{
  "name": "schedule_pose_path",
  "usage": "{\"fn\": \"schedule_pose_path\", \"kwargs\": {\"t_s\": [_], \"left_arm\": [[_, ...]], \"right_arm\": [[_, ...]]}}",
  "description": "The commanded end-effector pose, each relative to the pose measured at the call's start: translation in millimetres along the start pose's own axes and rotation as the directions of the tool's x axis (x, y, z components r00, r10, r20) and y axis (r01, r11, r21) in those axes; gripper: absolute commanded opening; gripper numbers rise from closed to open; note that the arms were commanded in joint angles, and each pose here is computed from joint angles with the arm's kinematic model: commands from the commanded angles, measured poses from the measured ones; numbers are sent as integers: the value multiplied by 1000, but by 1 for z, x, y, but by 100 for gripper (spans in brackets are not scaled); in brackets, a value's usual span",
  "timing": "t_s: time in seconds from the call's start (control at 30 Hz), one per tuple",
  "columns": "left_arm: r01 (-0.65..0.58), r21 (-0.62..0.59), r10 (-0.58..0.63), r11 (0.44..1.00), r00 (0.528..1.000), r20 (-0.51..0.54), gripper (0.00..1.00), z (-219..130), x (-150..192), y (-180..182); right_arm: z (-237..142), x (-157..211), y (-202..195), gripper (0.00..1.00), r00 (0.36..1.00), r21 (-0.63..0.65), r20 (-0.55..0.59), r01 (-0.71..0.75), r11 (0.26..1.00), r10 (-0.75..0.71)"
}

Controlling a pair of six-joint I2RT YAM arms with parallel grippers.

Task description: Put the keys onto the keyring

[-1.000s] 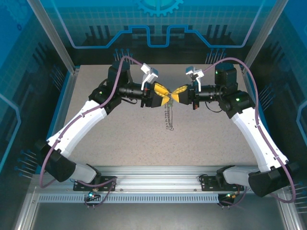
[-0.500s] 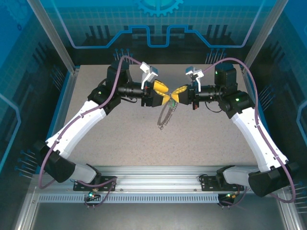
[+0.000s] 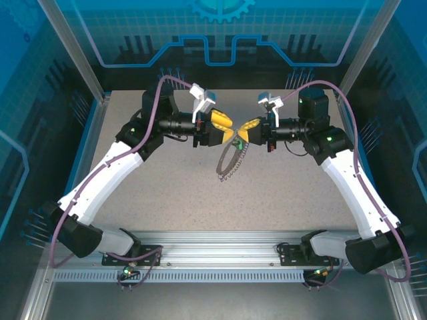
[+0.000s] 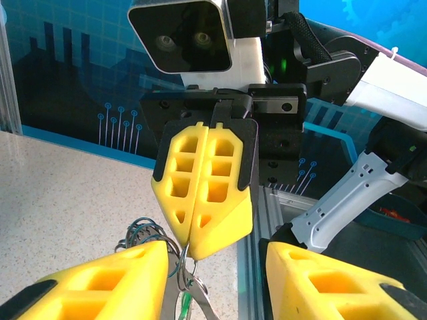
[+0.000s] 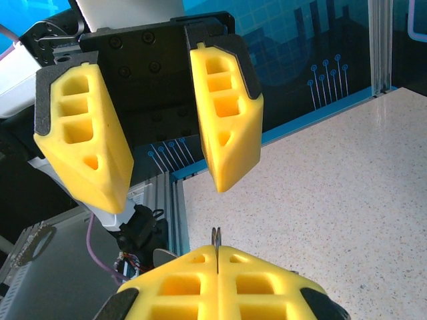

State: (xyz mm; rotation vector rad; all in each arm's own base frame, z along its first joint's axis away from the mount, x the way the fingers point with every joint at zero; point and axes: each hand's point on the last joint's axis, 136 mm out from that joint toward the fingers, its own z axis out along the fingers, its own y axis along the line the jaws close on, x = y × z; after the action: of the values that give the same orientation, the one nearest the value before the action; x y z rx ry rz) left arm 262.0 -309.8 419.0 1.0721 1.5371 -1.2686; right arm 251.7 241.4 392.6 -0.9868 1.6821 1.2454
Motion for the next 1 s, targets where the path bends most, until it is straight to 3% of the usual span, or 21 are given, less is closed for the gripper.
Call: {"fn": "schedule_pose_path", "kwargs": {"t_s": [0.0,0.37,0.83,0.97], "left_arm": [[-4,35,4,999,1000,-10,44,4,0,-3],[14,50,-13,999,1000,-27,43,12,5,0],[26,90,-21,996,998,-52,11,18,13,-7],[35,106,-28,994,998,-62,6,21,17,-9]], "right_arm": [[-1,-4,6,0,1000,-31,12,12,999,-12],[-1,-4,6,0,1000,-32,12,11,999,-11],[-2,-3,5,0,1000,-25,15,12,1000,-12],[-2,-4,4,0,1000,-24,20,12,1000,-11]]}}
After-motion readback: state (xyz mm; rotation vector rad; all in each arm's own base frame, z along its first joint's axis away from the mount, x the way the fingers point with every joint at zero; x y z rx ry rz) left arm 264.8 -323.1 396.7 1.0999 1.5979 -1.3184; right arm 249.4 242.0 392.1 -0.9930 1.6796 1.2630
